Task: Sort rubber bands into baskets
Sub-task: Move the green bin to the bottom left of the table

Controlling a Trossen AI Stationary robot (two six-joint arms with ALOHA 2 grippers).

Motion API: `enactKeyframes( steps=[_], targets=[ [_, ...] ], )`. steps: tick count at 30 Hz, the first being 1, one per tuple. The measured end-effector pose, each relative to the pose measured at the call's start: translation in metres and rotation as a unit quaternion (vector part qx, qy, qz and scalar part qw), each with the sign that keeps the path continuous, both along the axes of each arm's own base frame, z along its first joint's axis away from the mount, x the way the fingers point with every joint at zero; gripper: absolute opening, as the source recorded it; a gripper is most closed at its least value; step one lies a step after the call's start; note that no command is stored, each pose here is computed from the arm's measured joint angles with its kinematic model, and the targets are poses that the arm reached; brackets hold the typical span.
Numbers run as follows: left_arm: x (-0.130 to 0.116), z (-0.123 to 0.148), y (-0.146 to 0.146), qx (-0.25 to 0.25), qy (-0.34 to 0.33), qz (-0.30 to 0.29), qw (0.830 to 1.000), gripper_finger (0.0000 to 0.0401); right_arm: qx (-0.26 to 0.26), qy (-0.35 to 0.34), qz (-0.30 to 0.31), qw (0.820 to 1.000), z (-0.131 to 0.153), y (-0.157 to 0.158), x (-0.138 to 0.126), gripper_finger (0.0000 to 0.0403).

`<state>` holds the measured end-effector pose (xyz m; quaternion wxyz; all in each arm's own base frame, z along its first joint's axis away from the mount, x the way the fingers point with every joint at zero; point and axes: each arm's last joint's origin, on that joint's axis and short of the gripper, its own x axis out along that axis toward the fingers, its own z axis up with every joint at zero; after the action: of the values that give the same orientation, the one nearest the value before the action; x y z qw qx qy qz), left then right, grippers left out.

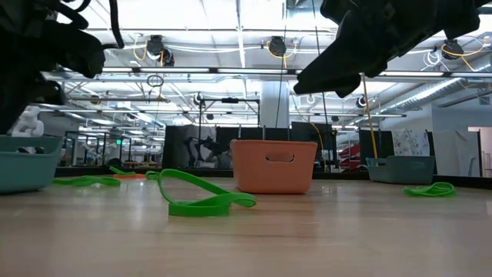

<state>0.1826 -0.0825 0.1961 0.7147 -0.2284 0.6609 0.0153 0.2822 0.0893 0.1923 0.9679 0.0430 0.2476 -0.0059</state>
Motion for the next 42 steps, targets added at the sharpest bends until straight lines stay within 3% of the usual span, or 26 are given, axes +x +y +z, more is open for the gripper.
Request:
enactKeyframes(
  steps=[8,10,13,16,22,28,34,42],
  targets=[
    [-0.003,0.001,-0.024,-0.020,-0.025,-0.008,0.999,0.0093,0.019,0.008,-0.012,1.000,-0.001,0.000,-0.001,0.0148],
    [-0.005,-0.003,-0.032,0.007,-0.028,-0.010,1.000,0.0093,0.020,0.008,-0.012,1.000,-0.001,0.000,-0.001,0.0148],
    [-0.009,-0.014,-0.045,0.031,-0.007,-0.016,0.999,0.0093,0.020,0.008,-0.013,1.000,-0.001,0.000,-0.001,0.0148],
    [-0.014,-0.026,-0.059,0.022,0.037,-0.019,0.999,0.0093,0.025,0.008,-0.015,1.000,-0.001,0.000,-0.001,0.0148],
    [-0.028,-0.042,-0.082,-0.015,0.138,-0.020,0.990,0.0093,0.028,0.008,-0.017,0.999,-0.001,0.000,-0.001,0.0148],
    [-0.036,-0.039,-0.099,-0.055,0.146,-0.002,0.988,0.0093,0.028,0.009,-0.017,0.999,-0.002,0.000,-0.001,0.0148],
    [-0.046,-0.032,-0.124,-0.130,0.182,0.024,0.974,0.0093,0.027,0.012,-0.017,0.999,-0.002,0.000,-0.001,0.0148],
    [-0.058,-0.031,-0.132,-0.129,0.212,0.029,0.968,0.0093,0.030,0.013,-0.019,0.999,-0.002,0.000,-0.001,0.0148]
  ],
)
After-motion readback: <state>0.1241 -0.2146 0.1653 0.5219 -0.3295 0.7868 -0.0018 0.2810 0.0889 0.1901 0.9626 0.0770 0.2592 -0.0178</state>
